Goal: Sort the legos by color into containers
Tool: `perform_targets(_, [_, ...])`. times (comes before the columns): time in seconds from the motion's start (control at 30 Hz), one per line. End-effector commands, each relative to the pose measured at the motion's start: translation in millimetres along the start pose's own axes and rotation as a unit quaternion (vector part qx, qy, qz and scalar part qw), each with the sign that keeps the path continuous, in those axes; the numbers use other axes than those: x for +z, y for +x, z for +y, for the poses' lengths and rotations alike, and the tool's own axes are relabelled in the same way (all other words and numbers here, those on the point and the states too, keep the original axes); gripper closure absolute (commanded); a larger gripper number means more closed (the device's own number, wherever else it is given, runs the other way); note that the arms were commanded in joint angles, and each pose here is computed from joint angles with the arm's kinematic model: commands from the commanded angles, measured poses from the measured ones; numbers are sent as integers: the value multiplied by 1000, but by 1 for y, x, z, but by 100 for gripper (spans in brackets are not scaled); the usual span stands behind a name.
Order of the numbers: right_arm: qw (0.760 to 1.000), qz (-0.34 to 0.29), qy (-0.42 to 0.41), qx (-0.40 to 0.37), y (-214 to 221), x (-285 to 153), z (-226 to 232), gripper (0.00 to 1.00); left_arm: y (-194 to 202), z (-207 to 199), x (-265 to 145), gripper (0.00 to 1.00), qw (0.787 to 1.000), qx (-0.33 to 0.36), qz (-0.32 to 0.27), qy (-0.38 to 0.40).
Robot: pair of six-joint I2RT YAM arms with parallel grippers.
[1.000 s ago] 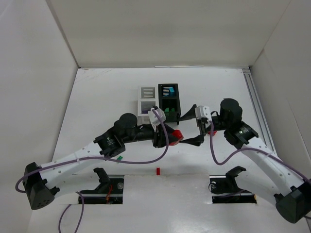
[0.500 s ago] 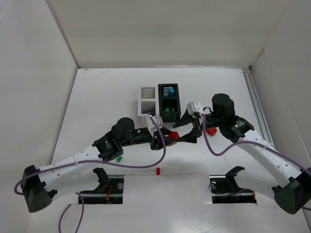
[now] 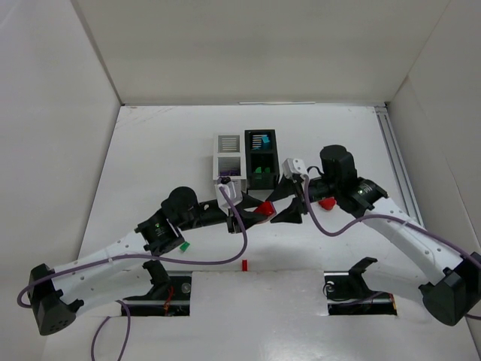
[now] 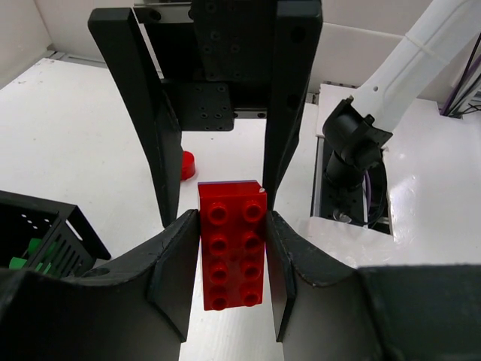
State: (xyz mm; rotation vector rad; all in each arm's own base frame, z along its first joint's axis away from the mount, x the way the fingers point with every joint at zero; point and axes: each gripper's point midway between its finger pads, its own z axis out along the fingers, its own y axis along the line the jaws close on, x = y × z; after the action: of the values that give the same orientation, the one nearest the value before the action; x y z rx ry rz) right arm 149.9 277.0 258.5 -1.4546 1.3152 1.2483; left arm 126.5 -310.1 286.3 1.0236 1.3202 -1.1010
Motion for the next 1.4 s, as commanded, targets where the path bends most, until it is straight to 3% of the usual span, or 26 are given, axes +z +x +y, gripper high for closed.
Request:
perform_targets(0.0, [999,-25,-16,-39,-26,4,2,36,-23,-5,-1,100,999,28,-42,14])
perform_targets(0.1, [998,-29,-15,-48,-31,4,1,44,-20,-5,0,100,999,28,-42,14])
perform_targets(0.27, [997,-41,-31,-57,-39,6,7,47,-17,-2,1,100,999,26,-38,9])
perform_targets(0.47, [997,-41,-37,-52,-39,8,10,70,-20,0,2,100,999,27,-43,3])
perform_targets(0.63, [999,-30,-15,-36,-24,5,1,79,-33,23,-13,100,994,28,-62,-81])
perform_targets(0.8, [999,-9,45,-15,5,-31,-32,86,-36,37,-33,100,987,22,-83,-138])
perform_targets(1.0, [995,12,102,10,28,-59,-55,86,-40,61,-57,100,968,-12,-107,-227])
perform_targets(1.03, [993,25,118,-4,22,-60,-61,86,-40,69,-61,100,961,-26,-112,-252])
perform_targets(1.1, [977,85,195,-9,30,-65,-86,84,-41,101,-76,100,920,-96,-125,-359])
perform_targets(1.17, [973,102,206,-23,20,-50,-94,84,-54,125,-92,100,870,-154,-146,-446])
perform_targets(1.2, [969,105,222,-29,16,-49,-102,84,-24,148,-109,100,820,-157,-91,-542])
perform_targets(1.23, [968,96,227,-45,6,-41,-108,84,-21,159,-119,100,777,-197,-104,-588])
perform_targets(1.27, [967,93,235,-41,1,-36,-118,84,-20,167,-127,100,753,-197,-92,-621])
perform_targets(1.37, [955,113,270,-53,-4,-21,-142,84,-21,189,-140,100,706,-205,-66,-674])
